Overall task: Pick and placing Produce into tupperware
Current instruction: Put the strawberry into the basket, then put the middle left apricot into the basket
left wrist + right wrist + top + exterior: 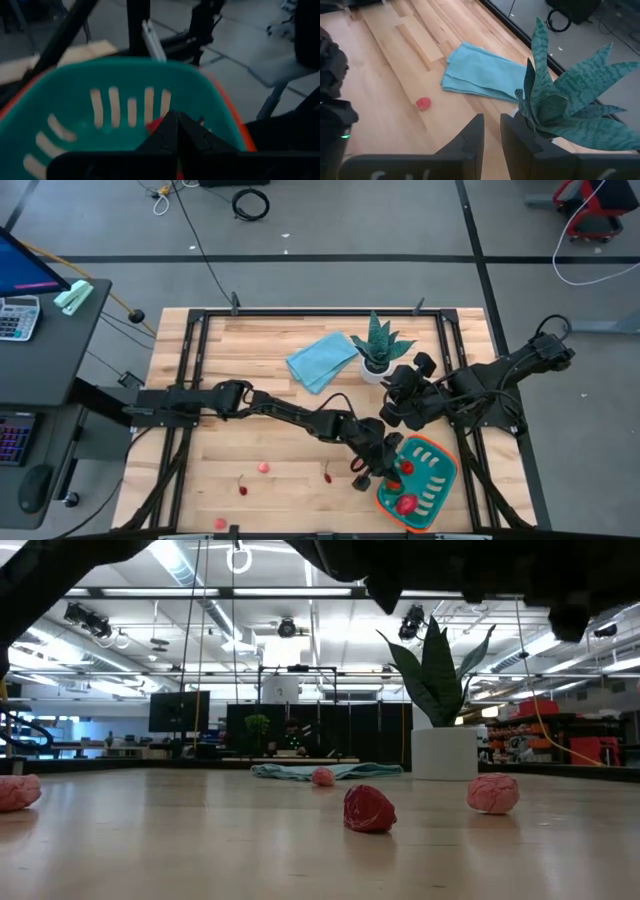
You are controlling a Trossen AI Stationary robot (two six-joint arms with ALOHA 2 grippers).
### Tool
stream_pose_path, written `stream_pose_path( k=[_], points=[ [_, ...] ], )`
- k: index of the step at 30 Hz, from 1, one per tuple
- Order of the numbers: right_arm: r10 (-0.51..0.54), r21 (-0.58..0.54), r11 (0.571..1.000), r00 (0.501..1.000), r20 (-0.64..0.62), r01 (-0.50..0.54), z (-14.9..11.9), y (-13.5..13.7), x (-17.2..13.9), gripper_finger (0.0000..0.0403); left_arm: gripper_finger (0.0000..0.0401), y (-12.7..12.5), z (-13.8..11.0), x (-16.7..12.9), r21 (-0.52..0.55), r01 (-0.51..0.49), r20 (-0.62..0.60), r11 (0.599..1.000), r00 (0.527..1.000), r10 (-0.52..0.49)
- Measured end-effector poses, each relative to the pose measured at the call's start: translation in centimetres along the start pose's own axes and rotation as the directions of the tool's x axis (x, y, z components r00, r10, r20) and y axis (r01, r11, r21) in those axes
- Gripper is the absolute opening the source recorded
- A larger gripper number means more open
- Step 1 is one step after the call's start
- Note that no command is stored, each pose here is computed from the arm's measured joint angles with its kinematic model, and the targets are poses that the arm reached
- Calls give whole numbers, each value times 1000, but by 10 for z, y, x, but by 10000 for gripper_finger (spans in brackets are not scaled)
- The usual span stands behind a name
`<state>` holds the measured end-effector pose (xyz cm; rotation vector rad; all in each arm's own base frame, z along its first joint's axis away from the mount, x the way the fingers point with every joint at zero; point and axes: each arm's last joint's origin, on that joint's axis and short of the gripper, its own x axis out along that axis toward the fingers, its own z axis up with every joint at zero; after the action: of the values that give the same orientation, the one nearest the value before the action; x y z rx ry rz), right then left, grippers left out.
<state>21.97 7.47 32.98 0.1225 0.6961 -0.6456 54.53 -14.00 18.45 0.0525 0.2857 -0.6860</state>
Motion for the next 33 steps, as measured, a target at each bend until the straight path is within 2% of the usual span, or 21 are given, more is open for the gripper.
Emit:
stream_pose_path(
  k=[4, 9, 15, 20, 24, 26, 29, 31, 33],
  points=[
    [-1, -21, 1000, 1000, 1, 1, 0, 0, 0, 71, 27, -1, -2, 0, 47, 5, -24, 999, 1000, -4],
    [0, -22, 1000, 1000, 0, 0, 0, 0, 0, 71, 85, -1, -1, 0, 76, 5, -18, 997, 1000, -4],
    [-11, -1, 1000, 1000, 14, 11, 1, -4, -2, 71, 138, 5, 6, -9, -19, -13, -29, 1000, 1000, 12],
    [-7, 85, 996, 999, 46, 3, 4, -12, -10, 71, 142, 3, 28, -27, -60, -18, -75, 998, 997, 14],
    [26, 91, 995, 998, 53, -31, 2, -13, -17, 71, 129, -5, 40, -48, -50, -4, -212, 999, 977, -7],
    [46, 81, 995, 997, 54, -50, -1, -10, -21, 71, 122, -8, 42, -62, -60, 8, -311, 998, 950, -26],
    [79, 79, 993, 995, 56, -83, -5, -5, -27, 71, 109, -7, 38, -91, -157, -28, -491, 987, 870, -54],
    [107, 83, 990, 993, 52, -111, -9, -1, -31, 71, 101, -6, 33, -112, -209, -110, -626, 972, 778, -47],
    [126, 106, 986, 991, 50, -130, -13, 4, -34, 71, 91, -4, 32, -135, -210, -235, -743, 949, 669, 1]
  ],
)
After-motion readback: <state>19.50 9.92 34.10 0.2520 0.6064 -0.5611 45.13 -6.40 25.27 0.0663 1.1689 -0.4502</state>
